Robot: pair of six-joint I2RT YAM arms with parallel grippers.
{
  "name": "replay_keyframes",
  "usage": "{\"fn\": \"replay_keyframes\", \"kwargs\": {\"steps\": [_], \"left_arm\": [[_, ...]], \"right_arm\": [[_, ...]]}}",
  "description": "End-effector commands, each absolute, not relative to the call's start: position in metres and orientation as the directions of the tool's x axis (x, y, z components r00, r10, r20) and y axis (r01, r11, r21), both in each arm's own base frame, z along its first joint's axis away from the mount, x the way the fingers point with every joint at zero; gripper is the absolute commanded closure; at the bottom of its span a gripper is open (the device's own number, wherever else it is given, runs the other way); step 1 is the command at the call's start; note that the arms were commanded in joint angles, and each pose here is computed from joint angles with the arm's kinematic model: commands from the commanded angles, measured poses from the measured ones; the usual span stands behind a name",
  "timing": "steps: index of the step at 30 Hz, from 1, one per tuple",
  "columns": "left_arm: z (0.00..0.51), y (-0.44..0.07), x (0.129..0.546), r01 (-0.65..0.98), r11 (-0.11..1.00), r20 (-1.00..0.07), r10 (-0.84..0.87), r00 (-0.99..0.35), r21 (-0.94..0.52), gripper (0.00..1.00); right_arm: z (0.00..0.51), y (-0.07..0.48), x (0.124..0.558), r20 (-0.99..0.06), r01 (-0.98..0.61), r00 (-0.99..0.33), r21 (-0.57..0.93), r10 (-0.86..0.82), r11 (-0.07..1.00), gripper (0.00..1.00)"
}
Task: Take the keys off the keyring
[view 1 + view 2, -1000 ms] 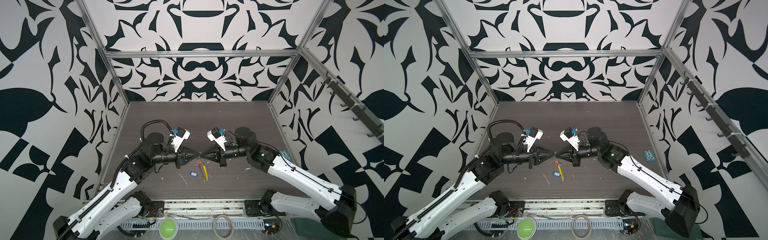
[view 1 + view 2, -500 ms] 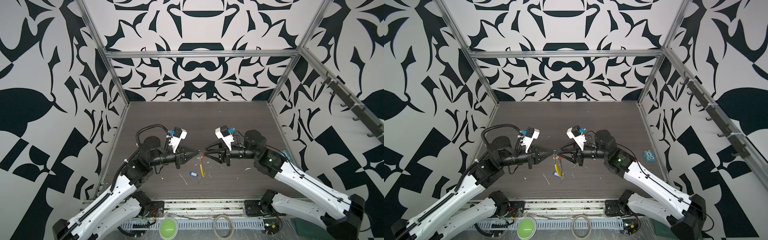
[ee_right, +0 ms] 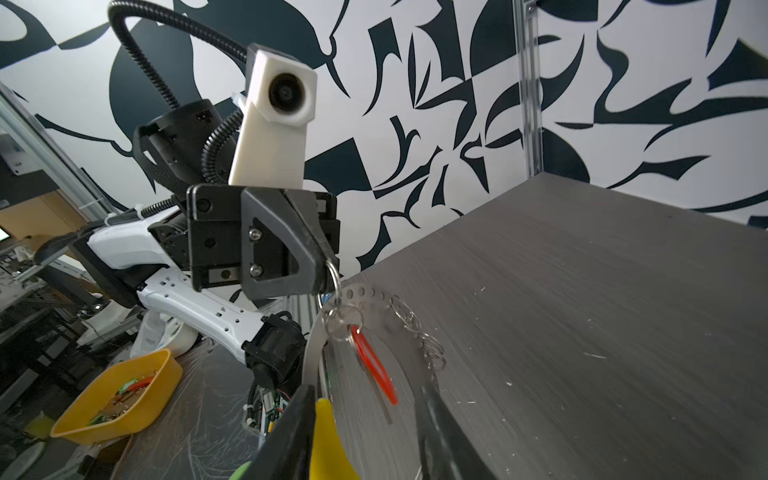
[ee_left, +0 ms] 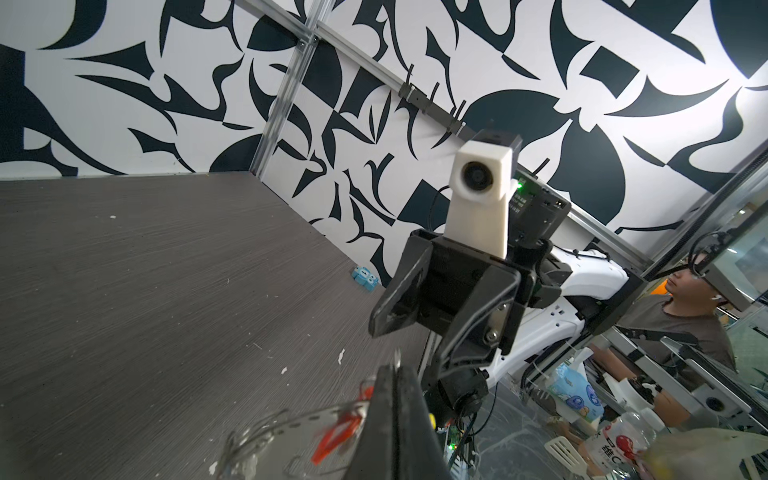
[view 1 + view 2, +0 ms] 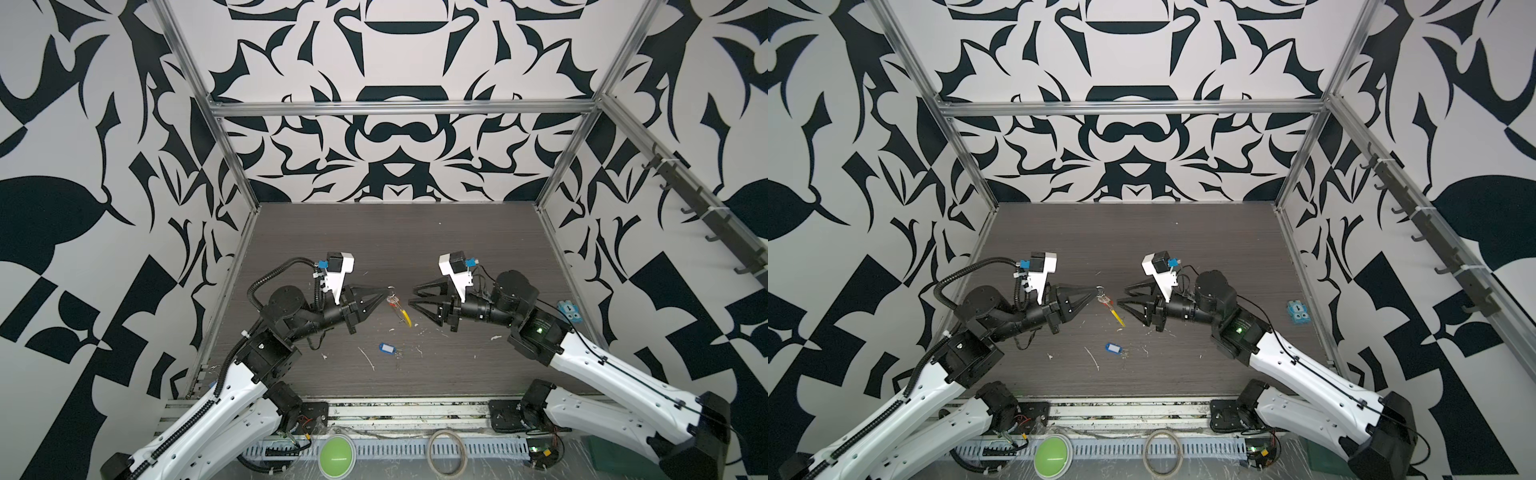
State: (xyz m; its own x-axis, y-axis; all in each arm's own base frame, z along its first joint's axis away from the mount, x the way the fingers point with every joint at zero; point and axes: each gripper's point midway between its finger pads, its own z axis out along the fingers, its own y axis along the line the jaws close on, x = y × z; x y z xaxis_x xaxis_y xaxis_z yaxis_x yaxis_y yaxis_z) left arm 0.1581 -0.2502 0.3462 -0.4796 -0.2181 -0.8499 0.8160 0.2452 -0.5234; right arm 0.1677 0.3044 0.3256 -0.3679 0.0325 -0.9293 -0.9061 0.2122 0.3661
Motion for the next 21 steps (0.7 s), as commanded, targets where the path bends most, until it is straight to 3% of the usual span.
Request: {"fn": "replay_keyframes", "kwargs": {"steps": [1,8,21], "left_arm": [[0.357,-0.248,0.154,0.835,0.206,-0.851,-0.262,-0.455,-0.51,1.0],[0.363,-0.245,0.15,0.853,0.173,-0.848,-0.316,-0.426,-0.493,1.0],[0.372,-0.243,0.146,0.872,0.137,-0.844,-0.36,-0.398,-0.47,1.0]], "right_arm": [[0.355,0.308,0.164,-0.942,-0.931,-0.312,0.33,0.128,0.157,0.55],[0.375,0.31,0.165,-0.913,-0.929,-0.314,0.352,0.26,0.113,0.55],[0.382,0.332,0.162,-0.891,-0.922,-0.356,0.383,0.281,0.046,0.6]]}}
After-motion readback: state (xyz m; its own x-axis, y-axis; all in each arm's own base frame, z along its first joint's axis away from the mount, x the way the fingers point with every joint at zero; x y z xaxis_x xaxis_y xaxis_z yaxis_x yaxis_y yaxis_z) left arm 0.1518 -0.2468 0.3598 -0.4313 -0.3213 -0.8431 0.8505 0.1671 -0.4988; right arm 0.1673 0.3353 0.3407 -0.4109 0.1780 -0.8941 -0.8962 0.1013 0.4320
